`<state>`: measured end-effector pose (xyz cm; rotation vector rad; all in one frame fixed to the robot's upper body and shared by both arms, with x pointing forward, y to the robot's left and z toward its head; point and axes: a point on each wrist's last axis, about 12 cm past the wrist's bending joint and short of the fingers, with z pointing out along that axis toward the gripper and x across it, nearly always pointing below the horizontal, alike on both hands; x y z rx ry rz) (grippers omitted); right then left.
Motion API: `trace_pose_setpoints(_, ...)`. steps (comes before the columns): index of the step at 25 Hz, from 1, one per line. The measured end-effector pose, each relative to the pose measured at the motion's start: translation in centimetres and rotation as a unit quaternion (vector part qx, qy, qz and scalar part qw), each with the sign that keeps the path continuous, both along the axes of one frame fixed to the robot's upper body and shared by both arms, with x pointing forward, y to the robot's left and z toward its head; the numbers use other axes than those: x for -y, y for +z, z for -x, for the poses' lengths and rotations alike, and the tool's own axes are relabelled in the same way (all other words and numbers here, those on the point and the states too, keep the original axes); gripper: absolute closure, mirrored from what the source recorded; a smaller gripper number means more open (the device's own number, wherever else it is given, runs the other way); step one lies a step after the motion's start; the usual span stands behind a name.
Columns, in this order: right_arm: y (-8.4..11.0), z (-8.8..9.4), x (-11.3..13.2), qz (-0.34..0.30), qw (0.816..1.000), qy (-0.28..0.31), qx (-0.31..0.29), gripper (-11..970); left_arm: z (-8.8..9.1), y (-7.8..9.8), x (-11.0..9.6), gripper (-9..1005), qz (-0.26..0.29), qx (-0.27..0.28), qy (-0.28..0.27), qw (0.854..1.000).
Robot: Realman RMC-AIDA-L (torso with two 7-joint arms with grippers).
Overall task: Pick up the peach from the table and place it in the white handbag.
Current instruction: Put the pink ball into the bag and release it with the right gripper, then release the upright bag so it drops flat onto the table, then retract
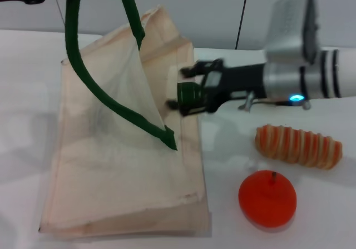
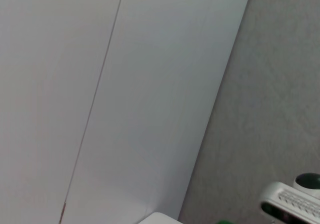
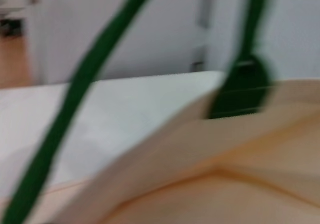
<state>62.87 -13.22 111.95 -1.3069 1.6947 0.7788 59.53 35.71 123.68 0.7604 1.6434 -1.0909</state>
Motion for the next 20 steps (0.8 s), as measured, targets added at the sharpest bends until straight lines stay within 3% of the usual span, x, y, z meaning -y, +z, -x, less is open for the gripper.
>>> trace_pose_setpoints(8,0.0,-1.2,5.6,-0.044,0.992,-0.119,0.008,65,0.2,-0.3,-0.3,850,-0.001,-0.002,0.005,1.0)
trace_pose_setpoints(9,-0.2,-1.6,7.2,-0.054,0.985,-0.166,0.013,65,0.2,-0.3,-0.3,850,-0.001,-0.002,0.006,1.0)
trace_pose_setpoints(15,-0.6,-1.7,11.0,-0.105,0.957,-0.267,0.038,65,0.3,-0.5,-0.2,850,0.0,-0.001,0.006,1.0)
trace_pose_setpoints(20,-1.1,-1.3,13.2,-0.129,0.939,-0.316,0.038,65,0.3,-0.5,-0.2,850,0.001,0.001,0.006,1.0)
